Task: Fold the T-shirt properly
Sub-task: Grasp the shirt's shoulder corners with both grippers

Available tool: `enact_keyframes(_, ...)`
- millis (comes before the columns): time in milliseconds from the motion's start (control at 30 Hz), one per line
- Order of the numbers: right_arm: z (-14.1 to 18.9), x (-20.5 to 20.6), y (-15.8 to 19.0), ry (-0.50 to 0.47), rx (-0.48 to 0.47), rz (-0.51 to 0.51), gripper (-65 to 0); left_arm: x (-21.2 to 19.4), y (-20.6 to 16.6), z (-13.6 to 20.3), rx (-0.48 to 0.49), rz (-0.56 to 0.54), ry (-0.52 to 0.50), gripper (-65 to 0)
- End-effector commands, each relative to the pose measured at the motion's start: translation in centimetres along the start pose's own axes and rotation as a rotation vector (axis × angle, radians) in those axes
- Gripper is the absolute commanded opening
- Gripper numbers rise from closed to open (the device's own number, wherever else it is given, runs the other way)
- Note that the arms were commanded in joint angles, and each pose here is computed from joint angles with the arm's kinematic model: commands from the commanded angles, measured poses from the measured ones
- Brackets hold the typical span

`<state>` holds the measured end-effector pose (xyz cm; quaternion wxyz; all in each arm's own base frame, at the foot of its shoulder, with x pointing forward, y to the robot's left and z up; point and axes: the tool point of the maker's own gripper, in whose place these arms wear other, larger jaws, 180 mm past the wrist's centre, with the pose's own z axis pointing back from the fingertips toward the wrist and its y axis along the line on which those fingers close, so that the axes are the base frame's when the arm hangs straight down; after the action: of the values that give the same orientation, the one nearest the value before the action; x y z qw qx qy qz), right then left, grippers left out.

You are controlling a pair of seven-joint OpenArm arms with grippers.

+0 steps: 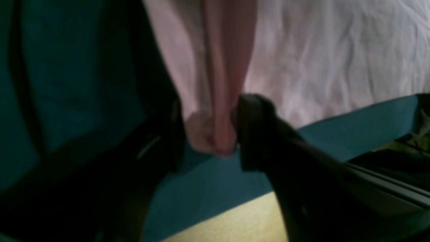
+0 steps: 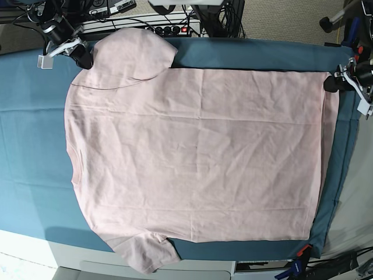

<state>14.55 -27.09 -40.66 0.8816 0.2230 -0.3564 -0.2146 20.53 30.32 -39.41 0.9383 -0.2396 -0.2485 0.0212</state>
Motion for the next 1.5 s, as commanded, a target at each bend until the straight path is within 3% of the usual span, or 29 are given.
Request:
enact_keyframes(0,0.3,-1.5,-0.9,0.082,-0.045,0.021,-63.5,0.7,0.3,0.8,0.015,-0.023,-0.005,-38.7)
enact_keyframes(700,0.3,-1.4,-0.9,0.079,-0.045,0.021,-63.5,0.9,-1.5,0.9,-0.087,-0.026,-0.026,-39.0)
enact_keyframes(767,0.3,-1.4,-0.9,0.076,-0.044,0.021,-63.5,0.9,-1.5,0.9,-0.087,-0.026,-0.028,-44.4)
enact_keyframes(867,0.3,-1.1,-0.9,0.06,-0.044,0.021,-63.6,1.2,-1.5,0.9,-0.084,-0.026,-0.043,-62.1)
enact_keyframes(900,0.3,-1.0,-0.9,0.055,-0.043,0.021,-63.6,1.2,-1.4,0.9,-0.08,-0.028,-0.046,-65.0)
enact_keyframes(1100,0.3,-0.4,0.4,0.021,0.029,0.027,-64.4,1.2,-1.2,0.9,-0.072,-0.033,-0.042,-65.0)
enact_keyframes(1467,0.4,-0.6,0.2,0.04,0.025,0.035,-65.0,1.2,-1.2,0.9,-0.071,-0.033,-0.041,-65.0)
